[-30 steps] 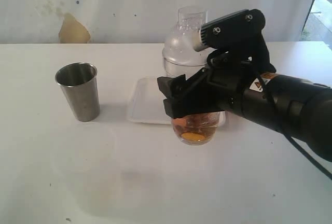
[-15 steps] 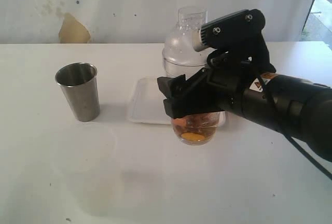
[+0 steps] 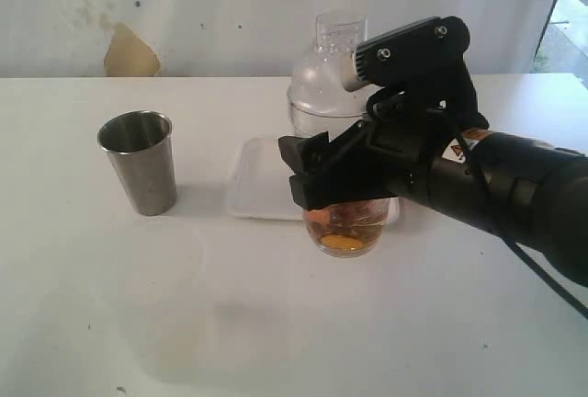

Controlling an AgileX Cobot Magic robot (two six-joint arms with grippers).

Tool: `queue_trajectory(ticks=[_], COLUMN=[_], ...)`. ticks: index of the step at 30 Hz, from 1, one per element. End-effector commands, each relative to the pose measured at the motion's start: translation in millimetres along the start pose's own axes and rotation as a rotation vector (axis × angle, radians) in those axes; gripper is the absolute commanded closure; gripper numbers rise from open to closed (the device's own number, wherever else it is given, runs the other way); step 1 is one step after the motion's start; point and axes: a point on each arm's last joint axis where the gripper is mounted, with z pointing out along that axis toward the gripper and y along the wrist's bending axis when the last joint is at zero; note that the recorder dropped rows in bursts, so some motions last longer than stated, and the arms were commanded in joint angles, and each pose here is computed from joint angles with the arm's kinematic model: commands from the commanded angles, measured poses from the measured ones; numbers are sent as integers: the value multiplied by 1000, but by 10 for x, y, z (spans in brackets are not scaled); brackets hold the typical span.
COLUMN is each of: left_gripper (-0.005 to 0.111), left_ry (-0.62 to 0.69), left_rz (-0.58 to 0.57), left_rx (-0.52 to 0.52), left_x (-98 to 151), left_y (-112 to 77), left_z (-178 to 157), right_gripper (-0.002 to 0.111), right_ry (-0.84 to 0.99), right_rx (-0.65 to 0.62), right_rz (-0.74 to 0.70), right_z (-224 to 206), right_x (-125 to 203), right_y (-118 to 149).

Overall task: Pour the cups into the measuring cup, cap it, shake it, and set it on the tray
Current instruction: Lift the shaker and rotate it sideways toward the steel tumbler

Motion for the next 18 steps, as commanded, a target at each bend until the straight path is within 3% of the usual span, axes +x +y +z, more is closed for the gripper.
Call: queue_trajectory(ticks=[1,4,9,18], left_gripper=[106,106,106,106], left_ry=[2,2,2,2], left_rz=[-12,-12,-12,-12], left_rx=[2,2,2,2], left_x=[20,20,20,20], left_y=[-1,-1,-1,-1], left_z=[1,1,1,1], right_gripper=[108,108,108,108], right_ry=[-73,-69,-47,-29], right_rx=[25,23,0,5], right_rz=[4,-25,-301,-509], right_z=[-33,-8,81,331], right_x=[-113,-96,-60,-88], right_y=[-30,-26,9,34])
